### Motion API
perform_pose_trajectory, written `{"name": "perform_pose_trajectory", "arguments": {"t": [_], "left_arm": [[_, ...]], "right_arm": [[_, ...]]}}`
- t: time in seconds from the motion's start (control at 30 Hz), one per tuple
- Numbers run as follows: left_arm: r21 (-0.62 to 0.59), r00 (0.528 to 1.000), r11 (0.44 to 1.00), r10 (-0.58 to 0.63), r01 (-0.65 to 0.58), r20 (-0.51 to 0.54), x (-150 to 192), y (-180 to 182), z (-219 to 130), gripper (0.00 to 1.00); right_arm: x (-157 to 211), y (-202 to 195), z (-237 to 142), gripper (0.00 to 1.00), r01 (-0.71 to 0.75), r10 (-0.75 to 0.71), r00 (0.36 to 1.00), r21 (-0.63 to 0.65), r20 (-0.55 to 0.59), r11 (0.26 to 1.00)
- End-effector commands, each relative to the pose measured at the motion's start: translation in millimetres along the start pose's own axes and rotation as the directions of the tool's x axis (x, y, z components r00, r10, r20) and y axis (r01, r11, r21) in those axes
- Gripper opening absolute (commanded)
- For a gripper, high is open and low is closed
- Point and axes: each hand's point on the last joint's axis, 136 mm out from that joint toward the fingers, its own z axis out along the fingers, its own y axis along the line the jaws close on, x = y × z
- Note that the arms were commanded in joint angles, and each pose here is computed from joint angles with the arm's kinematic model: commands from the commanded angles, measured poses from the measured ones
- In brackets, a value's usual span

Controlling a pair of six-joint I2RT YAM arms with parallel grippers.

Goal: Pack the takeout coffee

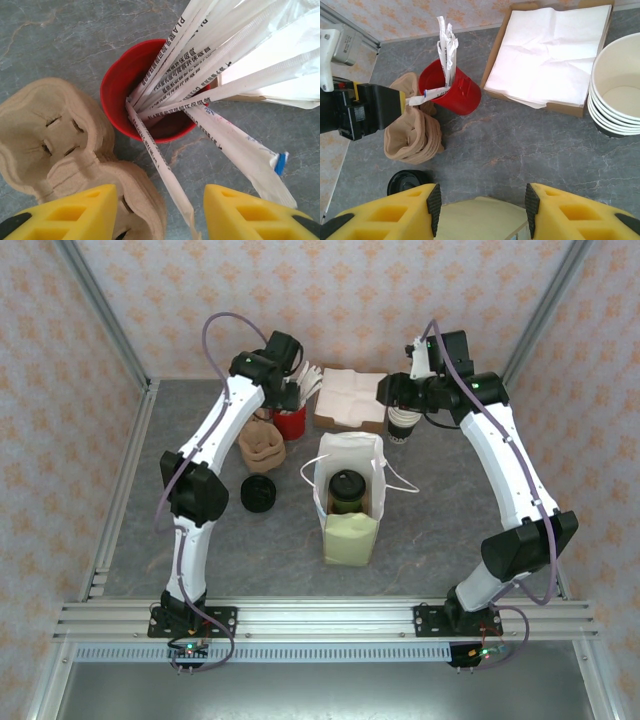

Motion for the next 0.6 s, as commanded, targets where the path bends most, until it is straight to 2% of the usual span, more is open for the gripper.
{"name": "perform_pose_trajectory", "arguments": {"t": [0.0,0.37,0.57], "left_arm": [[-0.032,1.0,0.999,0.025,-0.025,-0.009,-2,5,4,0.47],[-0.056,1.0,0.998,0.022,-0.023,-0.022,0,6,19,0.31],[-0.088,1.0,0.996,0.016,-0.015,0.012,-9,13,7,0.21]], "right_arm": [[-5,0,-11,0.5,0.01,-0.01,1.0,0.014,0.02,1.0],[4,-2,-16,0.5,-0.008,0.008,1.0,0.02,0.014,1.0],[3,-2,-20,0.5,-0.024,0.023,0.999,0.025,0.023,0.999]]}}
